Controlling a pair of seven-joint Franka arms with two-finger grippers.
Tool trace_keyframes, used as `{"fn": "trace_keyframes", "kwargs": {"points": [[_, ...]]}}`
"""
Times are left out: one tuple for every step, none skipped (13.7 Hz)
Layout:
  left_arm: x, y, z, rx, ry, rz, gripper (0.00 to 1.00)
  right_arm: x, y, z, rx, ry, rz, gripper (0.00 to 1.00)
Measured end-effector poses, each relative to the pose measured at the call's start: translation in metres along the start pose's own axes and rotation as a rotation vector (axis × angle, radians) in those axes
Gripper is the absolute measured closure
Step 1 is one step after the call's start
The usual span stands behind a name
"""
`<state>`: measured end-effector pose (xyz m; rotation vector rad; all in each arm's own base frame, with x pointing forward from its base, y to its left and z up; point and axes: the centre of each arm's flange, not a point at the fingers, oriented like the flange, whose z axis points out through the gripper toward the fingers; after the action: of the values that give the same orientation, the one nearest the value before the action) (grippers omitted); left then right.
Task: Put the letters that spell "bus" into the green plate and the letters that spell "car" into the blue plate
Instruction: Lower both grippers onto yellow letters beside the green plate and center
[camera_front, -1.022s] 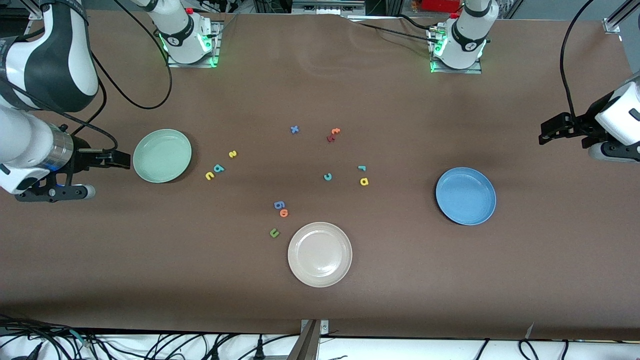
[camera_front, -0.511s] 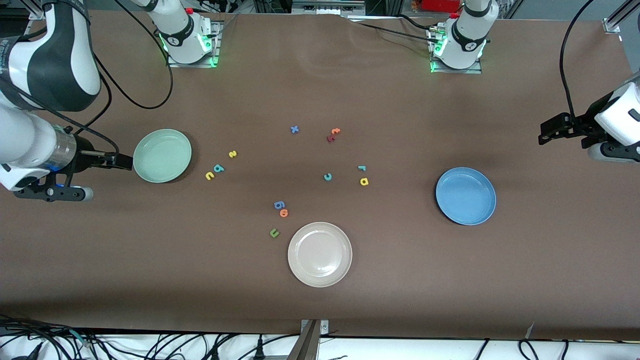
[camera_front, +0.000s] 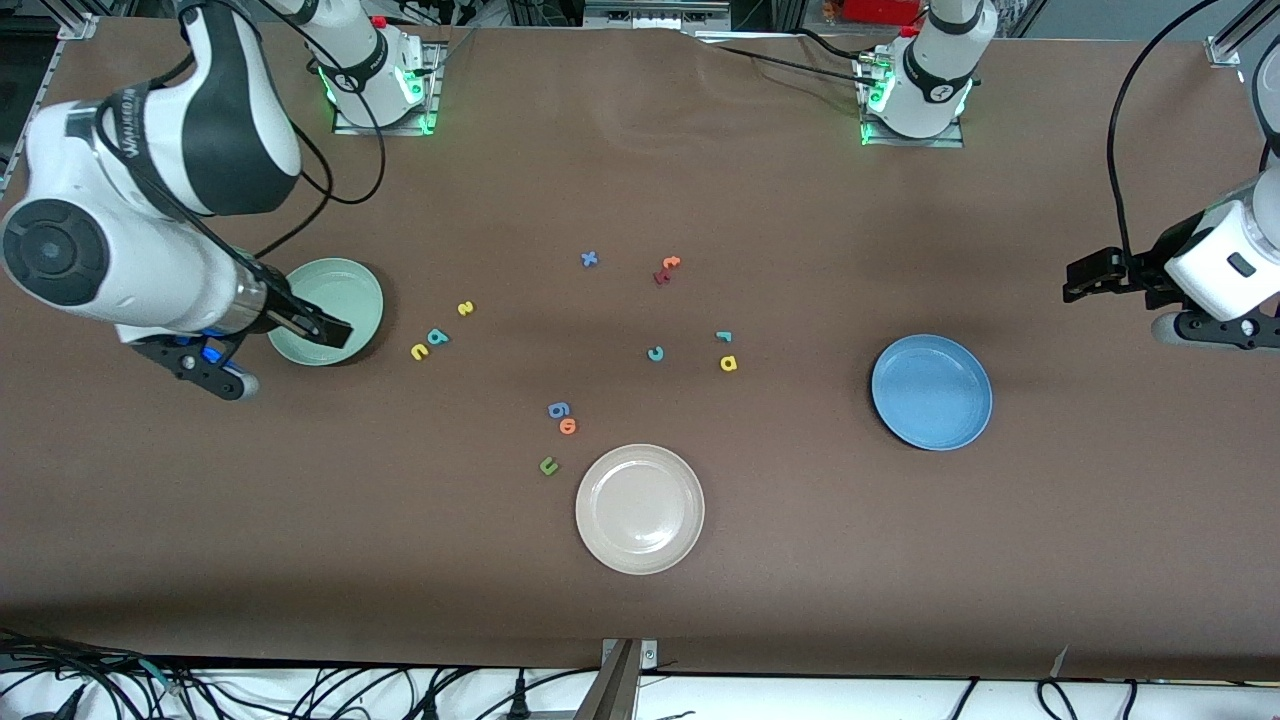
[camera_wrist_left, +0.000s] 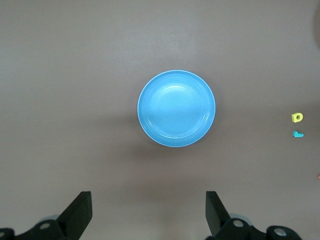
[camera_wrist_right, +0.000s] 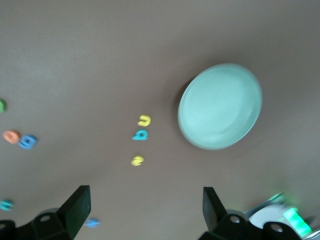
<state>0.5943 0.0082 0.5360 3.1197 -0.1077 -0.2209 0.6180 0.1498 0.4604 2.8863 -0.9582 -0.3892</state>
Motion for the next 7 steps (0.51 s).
{"fn": "trace_keyframes", "kwargs": {"points": [[0.005, 0.004, 0.010, -0.001, -0.019, 0.008, 0.00, -0.003, -0.005, 0.012, 0.006, -0.009, 0.054, 0.01], [0.011, 0.012, 0.023, -0.002, -0.040, 0.024, 0.00, -0.004, -0.010, 0.027, 0.011, -0.010, 0.096, 0.01], [0.018, 0.024, 0.036, -0.002, -0.059, 0.045, 0.00, -0.003, -0.013, 0.042, 0.021, -0.005, 0.127, 0.01], [0.025, 0.042, 0.050, 0.000, -0.081, 0.075, 0.00, -0.001, -0.015, 0.061, 0.031, 0.000, 0.150, 0.01], [0.033, 0.066, 0.065, 0.002, -0.098, 0.104, 0.00, -0.002, -0.016, 0.079, 0.033, 0.000, 0.167, 0.01], [0.042, 0.092, 0.080, -0.011, -0.091, 0.108, 0.00, -0.005, -0.017, 0.096, 0.030, -0.002, 0.184, 0.01], [0.053, 0.116, 0.094, -0.048, -0.058, 0.091, 0.00, -0.008, -0.017, 0.114, 0.027, -0.005, 0.194, 0.01]]}}
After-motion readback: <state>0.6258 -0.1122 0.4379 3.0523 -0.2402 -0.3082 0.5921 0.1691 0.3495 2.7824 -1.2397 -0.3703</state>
